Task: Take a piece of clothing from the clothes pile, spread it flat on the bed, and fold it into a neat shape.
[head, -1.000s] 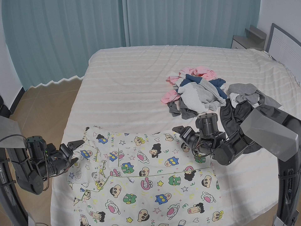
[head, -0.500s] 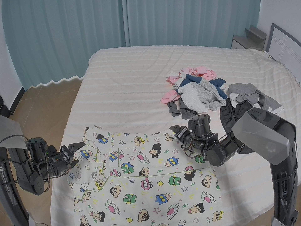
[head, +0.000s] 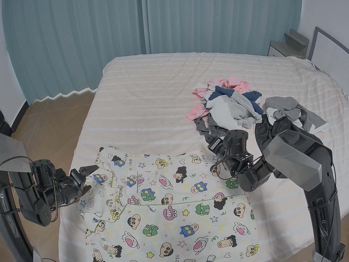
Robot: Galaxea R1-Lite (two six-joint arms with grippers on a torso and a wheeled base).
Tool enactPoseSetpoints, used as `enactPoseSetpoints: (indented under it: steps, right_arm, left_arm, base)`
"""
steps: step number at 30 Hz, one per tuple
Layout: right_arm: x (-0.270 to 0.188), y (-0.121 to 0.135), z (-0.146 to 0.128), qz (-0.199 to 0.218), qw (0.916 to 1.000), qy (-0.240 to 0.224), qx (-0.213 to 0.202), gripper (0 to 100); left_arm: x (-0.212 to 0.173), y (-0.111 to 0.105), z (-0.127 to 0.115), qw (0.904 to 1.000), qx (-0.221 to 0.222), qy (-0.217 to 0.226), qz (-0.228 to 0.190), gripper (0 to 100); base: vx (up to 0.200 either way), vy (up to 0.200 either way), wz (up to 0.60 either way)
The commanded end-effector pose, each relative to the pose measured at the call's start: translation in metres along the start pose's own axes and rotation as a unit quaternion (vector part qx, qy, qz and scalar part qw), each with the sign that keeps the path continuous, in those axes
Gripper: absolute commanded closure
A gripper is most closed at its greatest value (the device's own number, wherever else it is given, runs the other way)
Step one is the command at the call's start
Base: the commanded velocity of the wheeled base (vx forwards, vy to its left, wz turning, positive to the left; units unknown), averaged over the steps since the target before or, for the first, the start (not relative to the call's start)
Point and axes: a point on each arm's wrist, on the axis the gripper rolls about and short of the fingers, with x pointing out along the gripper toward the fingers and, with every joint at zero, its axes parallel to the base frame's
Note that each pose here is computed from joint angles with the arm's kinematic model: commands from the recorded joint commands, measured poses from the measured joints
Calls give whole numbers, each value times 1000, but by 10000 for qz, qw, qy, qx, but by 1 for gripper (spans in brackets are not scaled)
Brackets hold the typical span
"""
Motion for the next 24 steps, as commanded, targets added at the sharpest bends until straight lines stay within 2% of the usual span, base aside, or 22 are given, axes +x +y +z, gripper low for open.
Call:
enactPoseSetpoints:
  steps: [1, 8, 12, 13, 15, 18, 21, 24]
  right_arm:
    - [8, -12, 19, 168, 9977, -526, -392, 0]
    - [5, -17, 35, 106, 9969, -656, -426, 0]
    - [-27, -12, 55, 50, 9981, -535, -311, 0]
    - [-27, -12, 55, 50, 9981, -535, -311, 0]
    - [-58, -6, 64, 107, 9993, -326, -170, 0]
    - [-93, -5, 73, 92, 9998, -173, -85, 0]
    - [-130, -9, 83, 59, 9999, -124, 12, 0]
    - [-172, -18, 94, 119, 9997, -206, 73, 0]
  left_arm:
    - [0, 1, 0, 10000, -9, 9, 14, 0]
    - [0, 1, 0, 10000, 6, -4, 23, 0]
    - [6, -9, 11, 9974, 420, -579, -47, 0]
    - [6, -9, 11, 9974, 420, -579, -47, 0]
    - [14, -21, 9, 9955, 626, -711, -91, 0]
    - [27, -27, 12, 9947, 671, -767, 105, 0]
    - [45, -37, 30, 9917, 646, -1035, 396, 0]
    - [63, -46, 53, 9889, 851, -1046, 631, 0]
  base:
    - [0, 0, 0]
    - [0, 0, 0]
    - [0, 0, 0]
    - [0, 0, 0]
    - [0, 0, 0]
    - [0, 0, 0]
    - [0, 0, 0]
    - [0, 0, 0]
